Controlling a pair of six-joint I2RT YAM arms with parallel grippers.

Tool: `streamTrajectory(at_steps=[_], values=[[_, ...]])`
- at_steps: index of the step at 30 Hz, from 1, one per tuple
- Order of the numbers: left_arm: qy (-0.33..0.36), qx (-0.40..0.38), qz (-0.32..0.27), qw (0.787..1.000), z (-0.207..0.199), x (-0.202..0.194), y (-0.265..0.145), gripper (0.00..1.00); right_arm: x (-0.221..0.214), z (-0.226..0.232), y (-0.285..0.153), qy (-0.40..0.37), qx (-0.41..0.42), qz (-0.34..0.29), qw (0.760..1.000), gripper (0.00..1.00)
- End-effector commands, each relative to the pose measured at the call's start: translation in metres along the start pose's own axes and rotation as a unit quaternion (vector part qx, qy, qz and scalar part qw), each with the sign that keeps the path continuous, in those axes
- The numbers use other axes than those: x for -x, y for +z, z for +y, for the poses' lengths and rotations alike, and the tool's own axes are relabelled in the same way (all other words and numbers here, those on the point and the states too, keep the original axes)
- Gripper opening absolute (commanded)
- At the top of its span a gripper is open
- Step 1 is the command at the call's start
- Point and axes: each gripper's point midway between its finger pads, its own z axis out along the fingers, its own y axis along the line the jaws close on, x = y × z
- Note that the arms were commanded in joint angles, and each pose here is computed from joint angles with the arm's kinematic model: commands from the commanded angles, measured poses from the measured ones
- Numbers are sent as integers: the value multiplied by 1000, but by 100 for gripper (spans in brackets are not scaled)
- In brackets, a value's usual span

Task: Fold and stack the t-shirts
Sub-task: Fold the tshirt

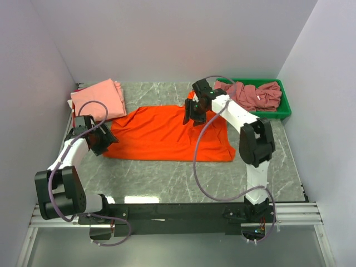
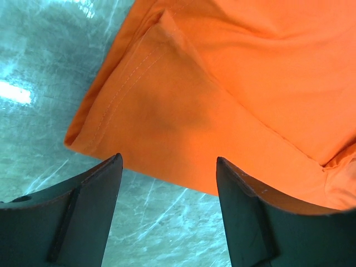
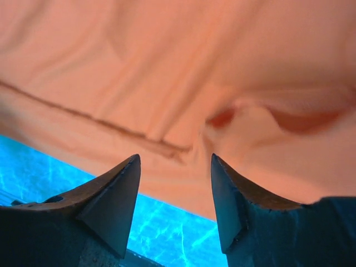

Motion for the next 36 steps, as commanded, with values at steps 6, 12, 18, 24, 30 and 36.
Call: streamTrajectory(at_steps=[6,12,18,24,30,36], values=[[38,-39,-56,997,-44,29,-21,73,-12,-25,-59,18,-10,-62,998,65],[33,-70,-14,997,-69,4,3,73,-39,-57,-54,38,-27,-57,997,66],[10,-74,28,997,-68,-18,30,73,-58,-85,-31,64,-25,-37,997,66],[-21,-41,66,997,-44,-45,48,73,-82,-109,-3,80,-42,19,996,65],[-50,2,74,996,-16,-69,47,75,-121,-126,-3,107,-75,67,989,64],[-77,24,83,993,-3,-86,34,76,-162,-141,-14,150,-91,99,979,64]])
